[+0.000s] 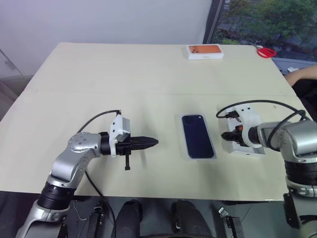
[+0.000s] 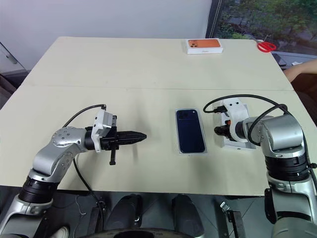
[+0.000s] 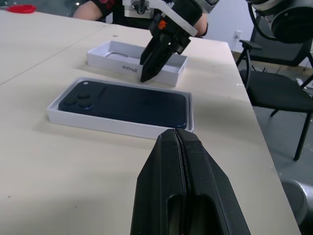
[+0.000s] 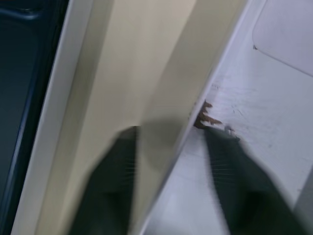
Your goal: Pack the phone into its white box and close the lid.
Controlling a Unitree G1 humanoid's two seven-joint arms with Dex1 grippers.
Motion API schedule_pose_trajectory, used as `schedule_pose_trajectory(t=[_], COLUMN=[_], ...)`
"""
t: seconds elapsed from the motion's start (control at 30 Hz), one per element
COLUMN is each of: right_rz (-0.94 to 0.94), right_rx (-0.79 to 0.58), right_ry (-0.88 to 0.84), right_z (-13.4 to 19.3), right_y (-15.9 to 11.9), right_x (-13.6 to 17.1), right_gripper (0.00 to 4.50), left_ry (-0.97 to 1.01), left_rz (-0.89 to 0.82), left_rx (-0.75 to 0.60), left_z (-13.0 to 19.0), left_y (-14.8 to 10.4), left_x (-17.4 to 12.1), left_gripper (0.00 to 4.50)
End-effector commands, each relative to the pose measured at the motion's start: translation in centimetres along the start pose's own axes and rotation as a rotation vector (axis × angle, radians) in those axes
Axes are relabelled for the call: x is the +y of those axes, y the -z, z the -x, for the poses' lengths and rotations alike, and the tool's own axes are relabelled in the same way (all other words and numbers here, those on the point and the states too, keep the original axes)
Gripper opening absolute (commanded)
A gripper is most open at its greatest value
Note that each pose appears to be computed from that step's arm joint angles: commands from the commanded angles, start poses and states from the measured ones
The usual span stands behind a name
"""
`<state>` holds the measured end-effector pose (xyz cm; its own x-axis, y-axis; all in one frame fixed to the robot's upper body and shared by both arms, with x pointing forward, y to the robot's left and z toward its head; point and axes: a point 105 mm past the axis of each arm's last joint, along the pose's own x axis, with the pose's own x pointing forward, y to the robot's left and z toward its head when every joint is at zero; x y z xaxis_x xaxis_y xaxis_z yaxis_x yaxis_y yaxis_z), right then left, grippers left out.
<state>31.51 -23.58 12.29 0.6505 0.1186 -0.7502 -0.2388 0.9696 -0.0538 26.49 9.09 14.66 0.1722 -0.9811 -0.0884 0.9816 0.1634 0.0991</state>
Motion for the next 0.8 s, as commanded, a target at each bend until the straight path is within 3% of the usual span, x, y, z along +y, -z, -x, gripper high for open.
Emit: schedule_pose_trajectory(t=[0.03, 0.27, 0.43, 0.6, 0.8], right_rz=[-0.019, -0.068, -0.114, -0.203, -0.362], right_rx=[-0.055, -0.214, -0.372, -0.328, -0.321], right_ry=[0.036, -0.054, -0.448, -0.83, -0.94], right_z=[0.9, 2.8, 5.3, 6.7, 6.3], right_y=[-1.2, -4.7, -7.9, -7.1, -6.0], right_x=[-0.7, 0.1, 5.1, 11.2, 15.8], right_gripper=[0.03, 0.03, 0.03, 0.03, 0.03], left_ry=[-0.014, -0.092, -0.184, -0.246, -0.273], left_rz=[-0.024, -0.004, 0.014, 0.023, 0.018], left_rx=[-0.025, -0.037, -0.036, -0.035, -0.03], left_z=[0.2, 0.6, 1.7, 2.5, 2.7], left_y=[-0.9, -0.6, -0.1, 0.0, 0.1], left_x=[0.3, 1.7, 3.3, 4.9, 5.5], left_gripper=[0.0, 0.0, 0.0, 0.0, 0.0])
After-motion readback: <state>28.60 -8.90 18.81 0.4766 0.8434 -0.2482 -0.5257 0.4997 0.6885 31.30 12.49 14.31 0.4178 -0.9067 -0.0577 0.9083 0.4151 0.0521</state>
